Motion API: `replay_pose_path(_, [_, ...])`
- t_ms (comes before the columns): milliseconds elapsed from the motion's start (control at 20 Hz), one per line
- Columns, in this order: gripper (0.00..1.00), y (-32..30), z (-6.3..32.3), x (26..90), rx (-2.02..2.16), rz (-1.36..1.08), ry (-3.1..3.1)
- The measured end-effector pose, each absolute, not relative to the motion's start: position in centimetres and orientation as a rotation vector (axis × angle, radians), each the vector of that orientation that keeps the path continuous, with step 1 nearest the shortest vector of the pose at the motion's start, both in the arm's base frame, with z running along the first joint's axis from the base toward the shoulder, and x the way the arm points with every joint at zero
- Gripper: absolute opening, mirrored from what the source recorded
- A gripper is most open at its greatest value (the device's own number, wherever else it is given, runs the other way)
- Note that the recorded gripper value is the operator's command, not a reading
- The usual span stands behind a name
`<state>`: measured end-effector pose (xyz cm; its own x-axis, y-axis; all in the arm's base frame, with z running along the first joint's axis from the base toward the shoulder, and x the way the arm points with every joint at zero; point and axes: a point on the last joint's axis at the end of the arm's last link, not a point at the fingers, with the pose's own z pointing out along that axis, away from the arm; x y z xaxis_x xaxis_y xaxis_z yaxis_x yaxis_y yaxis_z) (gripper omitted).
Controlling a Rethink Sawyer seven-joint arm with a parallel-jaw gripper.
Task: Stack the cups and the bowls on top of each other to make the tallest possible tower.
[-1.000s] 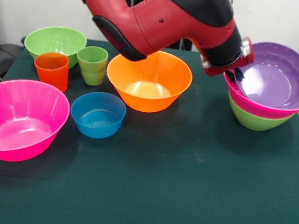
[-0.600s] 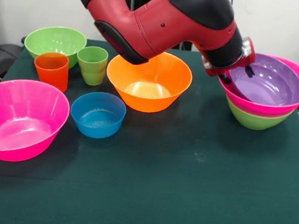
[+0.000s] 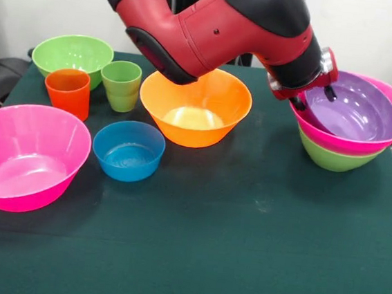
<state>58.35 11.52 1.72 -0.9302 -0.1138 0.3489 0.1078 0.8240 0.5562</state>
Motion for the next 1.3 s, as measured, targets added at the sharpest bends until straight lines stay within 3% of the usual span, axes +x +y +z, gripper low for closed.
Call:
replay_pose_path(600, [1.0,10.7,4.2,59.9,0.033,-0.814,-2.704])
replay_pose_path(1300, [1.0,7.3,18.9,64.9,0.157,-0.552,-2.941])
